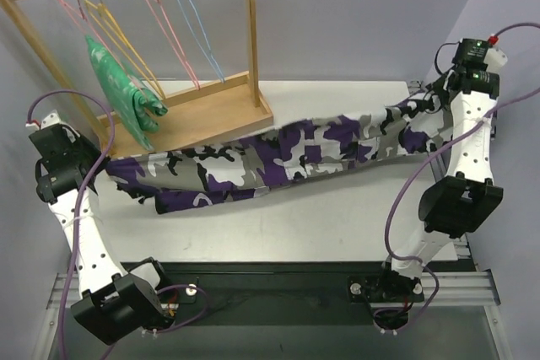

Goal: Place the trousers on the hanger
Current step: Flatten out the trousers at the center of the board.

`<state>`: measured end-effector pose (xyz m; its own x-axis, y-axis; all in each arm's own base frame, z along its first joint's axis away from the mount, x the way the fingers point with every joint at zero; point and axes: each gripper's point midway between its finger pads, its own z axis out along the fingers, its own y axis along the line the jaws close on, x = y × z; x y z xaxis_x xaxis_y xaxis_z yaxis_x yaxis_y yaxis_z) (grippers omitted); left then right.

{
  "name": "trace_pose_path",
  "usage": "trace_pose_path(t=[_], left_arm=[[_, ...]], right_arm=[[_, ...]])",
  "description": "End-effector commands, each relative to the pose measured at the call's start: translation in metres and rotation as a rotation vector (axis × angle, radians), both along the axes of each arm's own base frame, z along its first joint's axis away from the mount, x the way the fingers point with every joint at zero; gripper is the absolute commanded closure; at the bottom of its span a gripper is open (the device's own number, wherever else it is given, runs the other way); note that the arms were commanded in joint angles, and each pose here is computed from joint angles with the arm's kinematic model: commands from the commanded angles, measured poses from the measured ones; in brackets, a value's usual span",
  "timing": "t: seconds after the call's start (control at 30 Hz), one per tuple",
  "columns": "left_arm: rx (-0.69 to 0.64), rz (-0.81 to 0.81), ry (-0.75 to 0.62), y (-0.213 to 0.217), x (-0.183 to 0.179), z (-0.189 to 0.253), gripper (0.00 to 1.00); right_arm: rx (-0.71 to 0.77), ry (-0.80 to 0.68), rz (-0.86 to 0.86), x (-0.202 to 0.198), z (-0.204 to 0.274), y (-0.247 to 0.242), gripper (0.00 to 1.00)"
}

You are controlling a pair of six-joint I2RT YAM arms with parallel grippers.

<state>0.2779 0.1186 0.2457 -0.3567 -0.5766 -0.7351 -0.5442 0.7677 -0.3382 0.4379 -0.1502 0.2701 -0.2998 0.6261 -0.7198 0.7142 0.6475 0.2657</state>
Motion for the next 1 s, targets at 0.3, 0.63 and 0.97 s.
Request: trace_pose_path(t=[0.3, 0.63, 0.97], left_arm=[[0.050, -0.051, -0.021, -0.012, -0.007, 0.003, 1.00], [0.008, -0.092, -0.035, -0.025, -0.005, -0.005, 1.00], [0.012, -0.101, -0.023, -0.029, -0.008, -0.010, 1.00]], right_arm=[[0.014, 0.255, 0.043, -0.007, -0.061, 0.009, 0.33], [0.308, 0.276, 0.044, -0.074, -0.152, 0.035, 0.32], [0.439, 0.254, 0.029, -0.058, -0.203, 0.038, 0.37]])
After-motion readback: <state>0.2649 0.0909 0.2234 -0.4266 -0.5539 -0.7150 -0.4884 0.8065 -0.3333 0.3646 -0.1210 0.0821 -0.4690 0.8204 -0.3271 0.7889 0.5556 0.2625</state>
